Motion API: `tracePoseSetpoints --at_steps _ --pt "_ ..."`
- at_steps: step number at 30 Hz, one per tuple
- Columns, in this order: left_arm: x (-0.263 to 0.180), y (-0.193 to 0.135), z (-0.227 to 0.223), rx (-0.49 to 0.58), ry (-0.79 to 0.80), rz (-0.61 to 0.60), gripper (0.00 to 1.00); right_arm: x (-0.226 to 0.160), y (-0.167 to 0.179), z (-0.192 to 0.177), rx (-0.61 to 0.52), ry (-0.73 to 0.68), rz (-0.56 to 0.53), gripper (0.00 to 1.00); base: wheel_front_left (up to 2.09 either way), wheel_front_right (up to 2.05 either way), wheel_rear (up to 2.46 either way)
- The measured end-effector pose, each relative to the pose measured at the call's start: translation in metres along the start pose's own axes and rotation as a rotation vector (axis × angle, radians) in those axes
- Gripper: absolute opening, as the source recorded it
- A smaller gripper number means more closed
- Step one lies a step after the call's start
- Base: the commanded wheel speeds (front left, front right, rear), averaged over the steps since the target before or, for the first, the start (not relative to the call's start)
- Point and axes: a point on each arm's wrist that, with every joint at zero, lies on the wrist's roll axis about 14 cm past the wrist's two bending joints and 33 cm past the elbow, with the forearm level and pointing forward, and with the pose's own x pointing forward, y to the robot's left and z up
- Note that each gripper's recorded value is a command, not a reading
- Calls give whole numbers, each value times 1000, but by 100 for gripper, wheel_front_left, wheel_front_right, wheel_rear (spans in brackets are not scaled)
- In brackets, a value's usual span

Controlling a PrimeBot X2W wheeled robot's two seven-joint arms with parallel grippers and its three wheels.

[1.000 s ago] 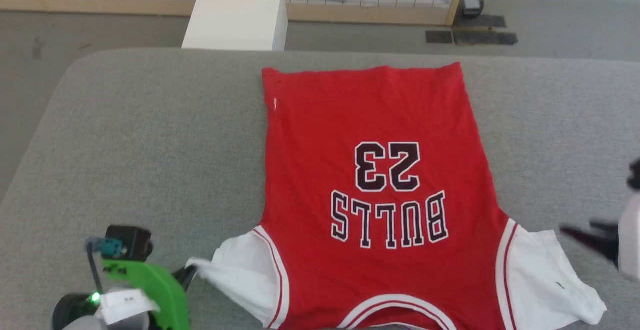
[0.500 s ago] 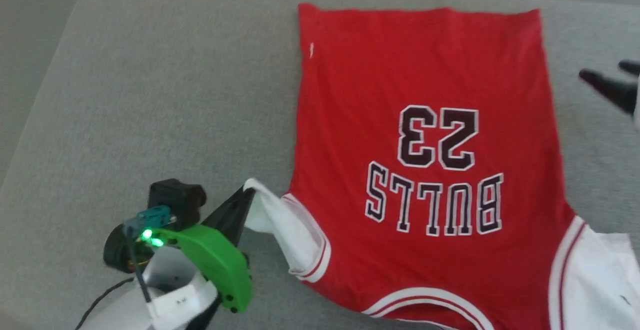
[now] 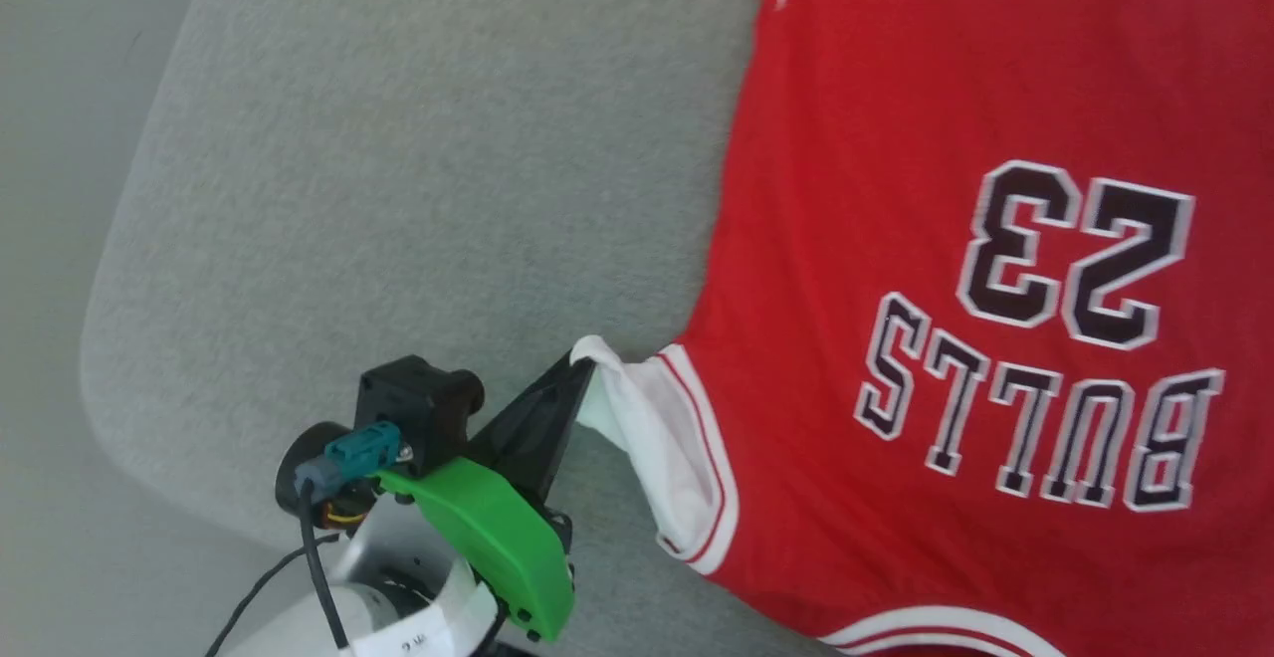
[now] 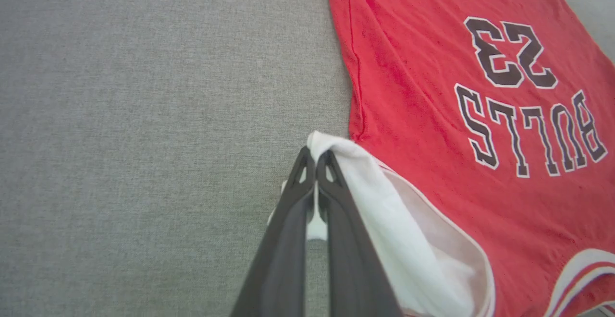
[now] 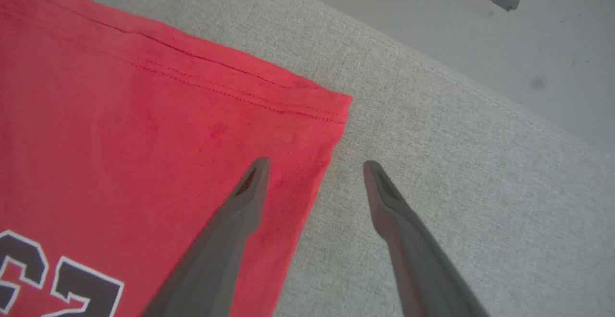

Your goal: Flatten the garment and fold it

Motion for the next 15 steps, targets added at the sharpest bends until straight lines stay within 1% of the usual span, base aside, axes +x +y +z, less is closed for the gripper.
tracePoseSetpoints --at_steps 6,11,12,13,15 --pt "1 10 -11 -18 34 51 0 46 7 -16 -26 111 -1 100 0 0 0" --pt "2 19 -19 -27 62 90 0 65 13 -13 -33 121 16 100 0 0 0" --pt "3 21 -22 -28 70 99 0 70 15 -14 -39 130 21 14 0 0 0" --pt "3 22 -23 -29 75 104 0 71 15 -13 -44 131 22 0 0 0 0" --pt "4 24 -25 -29 80 108 0 72 16 -13 -41 126 27 0 0 0 0"
